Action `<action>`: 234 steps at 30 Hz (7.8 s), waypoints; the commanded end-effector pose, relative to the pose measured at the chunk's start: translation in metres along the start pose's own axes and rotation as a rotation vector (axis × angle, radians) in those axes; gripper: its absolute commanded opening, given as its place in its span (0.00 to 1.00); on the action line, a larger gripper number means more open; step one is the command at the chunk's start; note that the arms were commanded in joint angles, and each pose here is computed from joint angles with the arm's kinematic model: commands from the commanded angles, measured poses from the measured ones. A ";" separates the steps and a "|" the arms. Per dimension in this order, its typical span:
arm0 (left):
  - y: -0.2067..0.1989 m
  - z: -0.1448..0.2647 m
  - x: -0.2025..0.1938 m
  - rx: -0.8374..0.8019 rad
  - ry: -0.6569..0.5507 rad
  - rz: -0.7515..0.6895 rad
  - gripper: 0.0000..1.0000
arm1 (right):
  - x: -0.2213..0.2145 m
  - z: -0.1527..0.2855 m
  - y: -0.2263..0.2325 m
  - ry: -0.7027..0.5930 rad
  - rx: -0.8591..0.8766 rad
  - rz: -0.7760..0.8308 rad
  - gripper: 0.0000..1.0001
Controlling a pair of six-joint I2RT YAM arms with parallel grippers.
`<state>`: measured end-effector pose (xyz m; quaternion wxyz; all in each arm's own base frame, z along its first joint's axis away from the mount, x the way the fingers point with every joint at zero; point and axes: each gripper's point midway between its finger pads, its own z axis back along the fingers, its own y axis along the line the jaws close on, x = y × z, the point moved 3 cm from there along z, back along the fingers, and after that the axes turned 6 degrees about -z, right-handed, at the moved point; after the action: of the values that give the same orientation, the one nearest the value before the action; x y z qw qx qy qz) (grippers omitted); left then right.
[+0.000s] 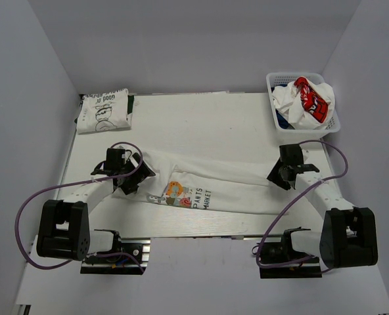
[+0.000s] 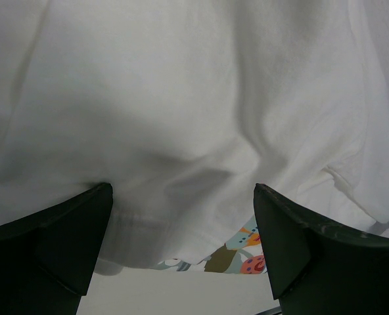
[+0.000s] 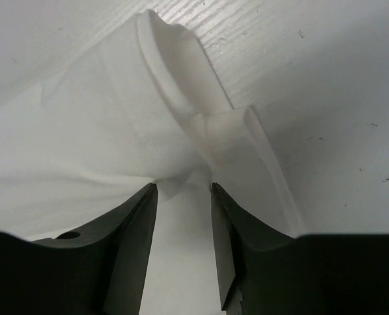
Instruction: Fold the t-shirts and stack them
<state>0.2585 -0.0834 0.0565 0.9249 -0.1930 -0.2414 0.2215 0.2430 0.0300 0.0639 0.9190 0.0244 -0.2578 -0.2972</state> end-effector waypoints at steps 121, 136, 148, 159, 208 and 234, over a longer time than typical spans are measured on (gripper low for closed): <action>-0.388 -0.073 0.254 -0.799 -0.489 -0.409 1.00 | -0.211 0.156 0.133 0.267 0.942 1.165 0.90; -0.221 0.079 0.083 -0.521 -0.188 -0.367 1.00 | -0.163 0.138 0.125 0.043 0.741 0.607 0.90; -0.053 0.082 -0.130 -0.339 0.361 -0.195 1.00 | -0.208 0.098 0.060 0.341 0.573 0.543 0.90; 0.001 0.072 -0.190 -0.197 0.577 -0.186 0.91 | -0.220 0.094 0.053 0.418 0.618 0.507 0.90; -0.194 0.008 0.081 0.010 -0.333 -0.375 0.00 | 0.006 0.055 0.270 -0.289 0.479 0.387 0.00; -0.218 -0.016 0.147 -0.080 -0.322 -0.481 1.00 | -0.002 0.054 0.301 -0.178 0.760 0.470 0.90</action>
<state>0.4735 -0.1967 0.1523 0.9096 -0.1042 -0.4015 0.0244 0.3955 0.2668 0.1281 0.8991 0.1911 -0.3936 -0.0132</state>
